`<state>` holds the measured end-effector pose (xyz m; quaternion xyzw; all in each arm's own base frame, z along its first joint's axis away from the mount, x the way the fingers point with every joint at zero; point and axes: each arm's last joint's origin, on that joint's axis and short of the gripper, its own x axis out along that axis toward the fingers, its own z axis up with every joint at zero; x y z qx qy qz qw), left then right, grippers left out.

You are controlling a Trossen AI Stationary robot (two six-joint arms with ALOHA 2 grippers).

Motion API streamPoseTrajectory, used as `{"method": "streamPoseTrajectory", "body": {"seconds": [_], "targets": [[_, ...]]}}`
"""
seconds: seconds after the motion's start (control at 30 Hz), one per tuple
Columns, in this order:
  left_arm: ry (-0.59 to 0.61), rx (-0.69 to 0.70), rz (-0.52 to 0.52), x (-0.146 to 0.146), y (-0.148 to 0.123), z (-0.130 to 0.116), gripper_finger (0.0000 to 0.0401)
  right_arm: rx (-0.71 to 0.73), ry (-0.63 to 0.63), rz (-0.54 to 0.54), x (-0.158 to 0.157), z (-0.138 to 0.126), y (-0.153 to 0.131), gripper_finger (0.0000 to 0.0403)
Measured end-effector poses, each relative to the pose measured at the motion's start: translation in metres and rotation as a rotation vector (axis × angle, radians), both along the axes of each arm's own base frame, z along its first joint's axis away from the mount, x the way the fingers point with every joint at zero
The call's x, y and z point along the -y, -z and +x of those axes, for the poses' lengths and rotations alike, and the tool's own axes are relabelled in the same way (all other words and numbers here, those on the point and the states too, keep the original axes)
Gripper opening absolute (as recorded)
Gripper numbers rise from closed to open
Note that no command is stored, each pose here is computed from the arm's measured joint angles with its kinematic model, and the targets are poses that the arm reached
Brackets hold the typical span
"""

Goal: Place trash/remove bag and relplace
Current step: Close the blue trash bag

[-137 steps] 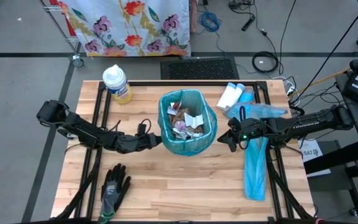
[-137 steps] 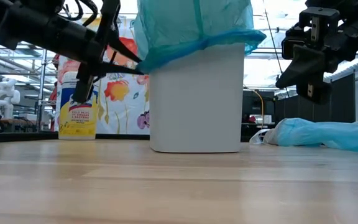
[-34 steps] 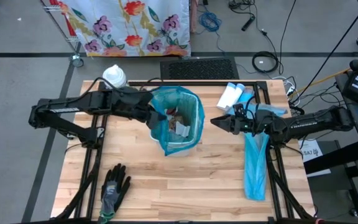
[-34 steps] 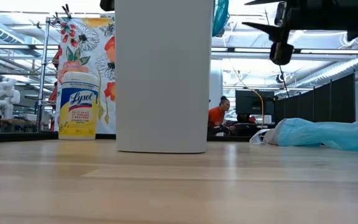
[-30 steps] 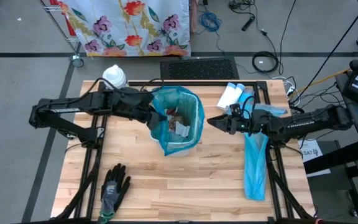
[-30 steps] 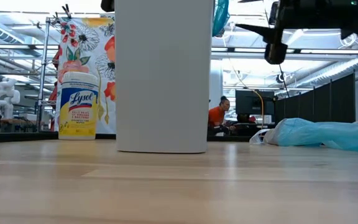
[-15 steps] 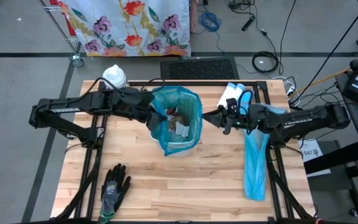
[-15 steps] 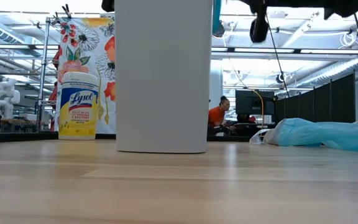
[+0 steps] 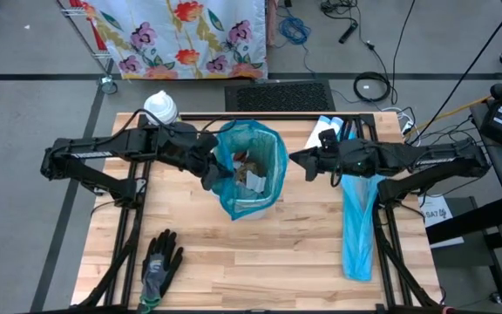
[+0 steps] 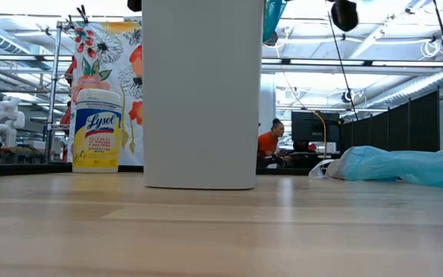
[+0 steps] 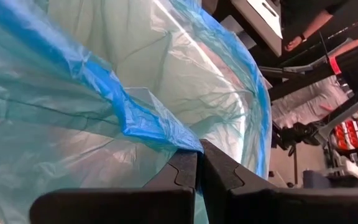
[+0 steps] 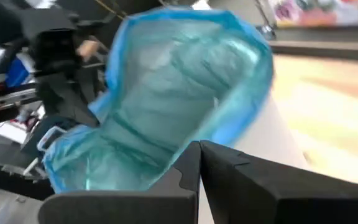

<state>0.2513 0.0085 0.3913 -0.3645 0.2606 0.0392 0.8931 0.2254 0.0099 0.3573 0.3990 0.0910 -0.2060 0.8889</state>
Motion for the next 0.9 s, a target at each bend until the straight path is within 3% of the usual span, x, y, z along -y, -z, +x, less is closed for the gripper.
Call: {"method": "streamPoseTrajectory", "body": {"seconds": [0.17, 0.37, 0.9], "targets": [[0.013, 0.002, 0.018, 0.000, 0.000, 0.000, 0.0014, -0.029, -0.031, 0.069, -0.017, -0.003, 0.004, 0.0001], [0.053, 0.012, 0.087, 0.000, 0.000, 0.000, 0.0015, 0.059, -0.063, 0.075, -0.028, -0.002, -0.004, 0.0009], [0.064, 0.015, 0.104, 0.000, 0.000, 0.000, 0.0015, 0.002, 0.021, 0.118, -0.016, 0.016, 0.011, 0.0123]]}}
